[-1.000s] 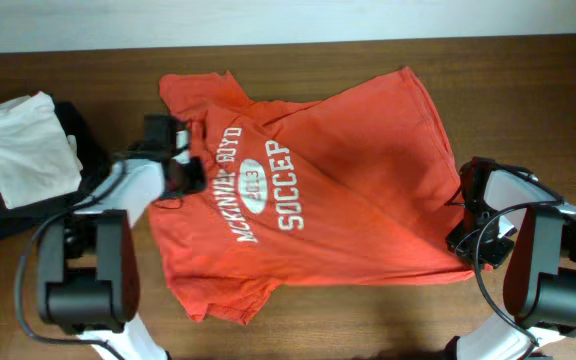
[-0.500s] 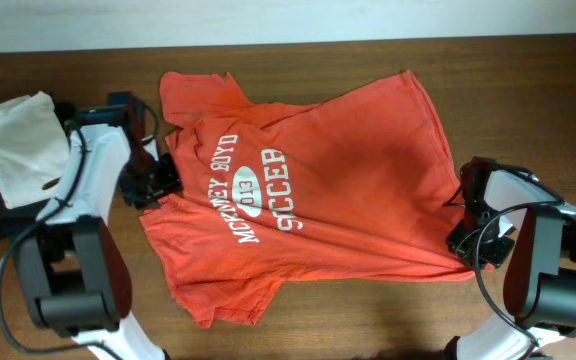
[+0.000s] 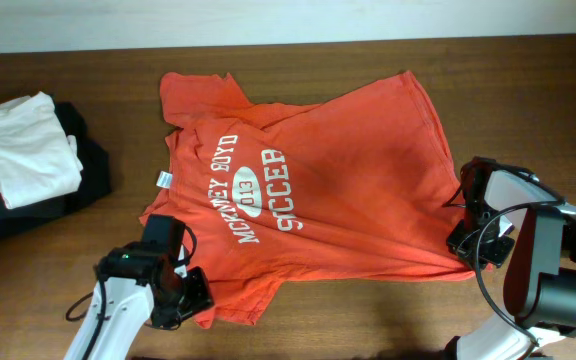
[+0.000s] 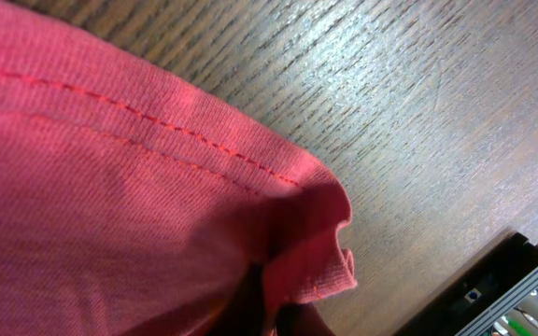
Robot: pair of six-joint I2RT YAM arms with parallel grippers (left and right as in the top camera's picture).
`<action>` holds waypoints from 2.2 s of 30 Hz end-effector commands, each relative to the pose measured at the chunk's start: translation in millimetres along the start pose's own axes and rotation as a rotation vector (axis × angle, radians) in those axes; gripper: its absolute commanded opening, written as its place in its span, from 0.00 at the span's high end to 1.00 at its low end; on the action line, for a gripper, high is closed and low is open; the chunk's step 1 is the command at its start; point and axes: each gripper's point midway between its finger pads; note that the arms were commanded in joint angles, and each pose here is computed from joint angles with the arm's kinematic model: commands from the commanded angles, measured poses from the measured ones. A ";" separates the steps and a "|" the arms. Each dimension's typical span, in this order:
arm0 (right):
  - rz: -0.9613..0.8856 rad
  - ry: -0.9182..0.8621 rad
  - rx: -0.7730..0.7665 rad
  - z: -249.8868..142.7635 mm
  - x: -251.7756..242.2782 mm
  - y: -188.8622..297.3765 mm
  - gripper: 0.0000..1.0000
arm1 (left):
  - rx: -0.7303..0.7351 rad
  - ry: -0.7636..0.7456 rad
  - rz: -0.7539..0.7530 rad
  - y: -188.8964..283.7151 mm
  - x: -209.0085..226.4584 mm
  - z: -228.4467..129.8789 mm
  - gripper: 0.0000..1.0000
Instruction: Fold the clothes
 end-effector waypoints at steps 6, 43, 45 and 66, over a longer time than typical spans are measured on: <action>0.060 -0.003 0.066 -8.7 15.8 -17.2 0.93 | 0.010 0.127 0.121 -14.6 17.0 7.1 0.49; 0.780 0.229 -0.626 89.5 104.8 141.4 0.96 | -0.520 0.119 -0.297 67.1 -48.2 255.0 1.00; 0.803 0.259 -0.697 100.9 123.1 150.6 0.96 | -0.541 0.168 -0.285 60.9 -44.3 266.5 1.00; 0.020 -0.237 -0.037 11.9 -26.2 -1.6 0.96 | -0.333 -0.035 -0.100 27.1 -57.0 198.0 0.36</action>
Point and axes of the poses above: each gripper's point midway between its finger pads, its own y axis back along the fingers, its own x axis along the line the jaws close on, z = x × y, and after that the axes turned 3 degrees about y, right-handed
